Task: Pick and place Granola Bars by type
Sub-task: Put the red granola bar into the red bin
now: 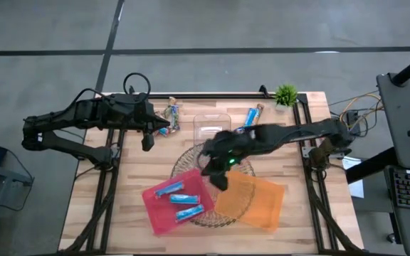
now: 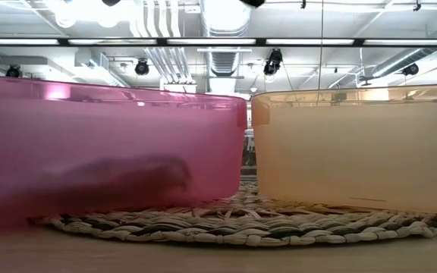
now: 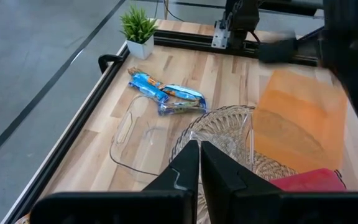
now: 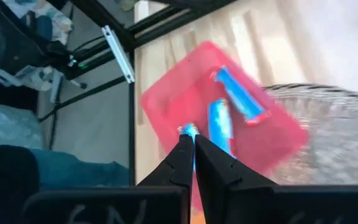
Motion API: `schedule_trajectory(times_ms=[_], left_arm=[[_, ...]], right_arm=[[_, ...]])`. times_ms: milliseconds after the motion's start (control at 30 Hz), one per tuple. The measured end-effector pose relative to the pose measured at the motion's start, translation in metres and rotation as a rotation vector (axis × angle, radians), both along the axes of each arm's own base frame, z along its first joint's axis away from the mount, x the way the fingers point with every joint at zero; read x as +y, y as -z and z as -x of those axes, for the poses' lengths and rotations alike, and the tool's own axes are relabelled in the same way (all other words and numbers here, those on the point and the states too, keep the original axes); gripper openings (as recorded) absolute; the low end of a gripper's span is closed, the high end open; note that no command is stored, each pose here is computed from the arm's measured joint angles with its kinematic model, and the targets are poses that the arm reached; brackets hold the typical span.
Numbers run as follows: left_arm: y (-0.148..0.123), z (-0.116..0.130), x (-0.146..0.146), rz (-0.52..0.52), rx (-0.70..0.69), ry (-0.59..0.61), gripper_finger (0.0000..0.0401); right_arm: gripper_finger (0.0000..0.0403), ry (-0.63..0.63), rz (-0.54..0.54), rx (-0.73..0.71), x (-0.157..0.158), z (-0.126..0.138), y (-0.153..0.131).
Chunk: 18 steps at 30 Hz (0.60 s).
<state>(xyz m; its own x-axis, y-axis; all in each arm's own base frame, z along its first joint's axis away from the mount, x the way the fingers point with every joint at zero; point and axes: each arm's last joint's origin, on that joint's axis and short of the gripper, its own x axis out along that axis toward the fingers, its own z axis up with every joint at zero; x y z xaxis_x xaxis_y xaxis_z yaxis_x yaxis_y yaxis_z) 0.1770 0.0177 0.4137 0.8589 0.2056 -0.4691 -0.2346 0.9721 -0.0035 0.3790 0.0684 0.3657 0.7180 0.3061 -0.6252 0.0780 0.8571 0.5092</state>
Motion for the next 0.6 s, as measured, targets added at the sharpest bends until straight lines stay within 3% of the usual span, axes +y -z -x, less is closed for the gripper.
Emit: schedule_trajectory(times_ms=[200,367,600], left_arm=[[0.0,0.0,0.0,0.0,0.0,0.0,0.0],[0.0,0.0,0.0,0.0,-0.001,-0.001,0.0],[0.0,0.0,0.0,0.012,-0.004,-0.007,0.0]], right_arm=[[0.0008,0.011,0.097,-0.116,-0.014,0.053,-0.051],[0.0008,0.103,0.197,-0.197,-0.028,0.097,-0.082],[0.0008,0.207,0.3,-0.238,-0.042,0.152,-0.107]])
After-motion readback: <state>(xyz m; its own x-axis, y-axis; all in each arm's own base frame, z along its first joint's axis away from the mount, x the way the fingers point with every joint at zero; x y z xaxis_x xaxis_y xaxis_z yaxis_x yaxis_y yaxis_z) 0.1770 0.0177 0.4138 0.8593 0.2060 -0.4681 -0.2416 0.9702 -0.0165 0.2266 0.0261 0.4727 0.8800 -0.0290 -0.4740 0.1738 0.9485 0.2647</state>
